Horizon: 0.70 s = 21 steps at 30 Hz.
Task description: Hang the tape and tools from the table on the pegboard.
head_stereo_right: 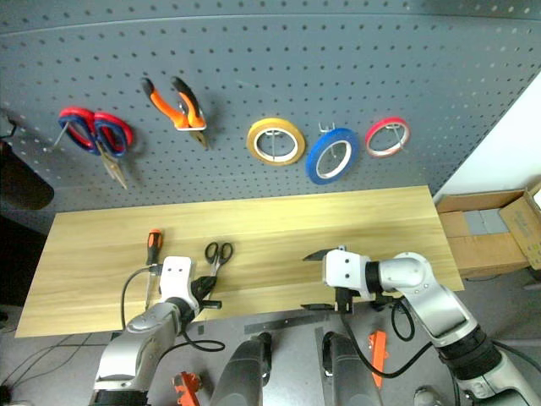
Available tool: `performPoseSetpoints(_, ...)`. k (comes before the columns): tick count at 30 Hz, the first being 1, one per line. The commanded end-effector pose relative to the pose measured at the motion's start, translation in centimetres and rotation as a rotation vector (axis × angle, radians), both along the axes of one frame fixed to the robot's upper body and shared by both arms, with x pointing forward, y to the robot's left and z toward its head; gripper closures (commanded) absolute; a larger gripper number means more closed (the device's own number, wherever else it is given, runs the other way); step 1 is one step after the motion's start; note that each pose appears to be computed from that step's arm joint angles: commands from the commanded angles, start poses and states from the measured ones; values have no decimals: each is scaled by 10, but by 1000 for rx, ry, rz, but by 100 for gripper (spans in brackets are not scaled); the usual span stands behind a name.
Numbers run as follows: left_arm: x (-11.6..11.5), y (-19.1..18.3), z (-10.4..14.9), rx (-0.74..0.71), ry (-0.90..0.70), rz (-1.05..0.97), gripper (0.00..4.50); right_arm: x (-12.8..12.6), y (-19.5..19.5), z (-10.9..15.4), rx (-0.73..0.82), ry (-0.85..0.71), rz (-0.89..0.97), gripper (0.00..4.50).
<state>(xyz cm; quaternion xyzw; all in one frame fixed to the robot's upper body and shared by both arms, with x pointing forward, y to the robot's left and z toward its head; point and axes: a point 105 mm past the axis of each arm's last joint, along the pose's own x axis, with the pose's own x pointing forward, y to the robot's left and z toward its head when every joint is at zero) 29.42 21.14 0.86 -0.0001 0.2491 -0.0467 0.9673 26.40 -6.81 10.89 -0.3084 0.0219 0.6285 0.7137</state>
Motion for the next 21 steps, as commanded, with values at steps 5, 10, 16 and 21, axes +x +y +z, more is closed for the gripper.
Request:
performPoseSetpoints(5, -5, 1, 4, 8, -49, 26, 438, 3, 8, 21, 153, -70, -1, 0)
performPoseSetpoints(10, -7, -5, 34, -53, -229, 37, 438, 6, 9, 42, 341, -58, -46, 0)
performPoseSetpoints(16, -20, -3, 84, 36, -504, 82, 438, 10, 8, 75, 594, 13, -94, 0)
performPoseSetpoints(21, -39, -4, 115, 57, -695, 141, 438, 9, 4, 103, 826, 123, -62, 0)
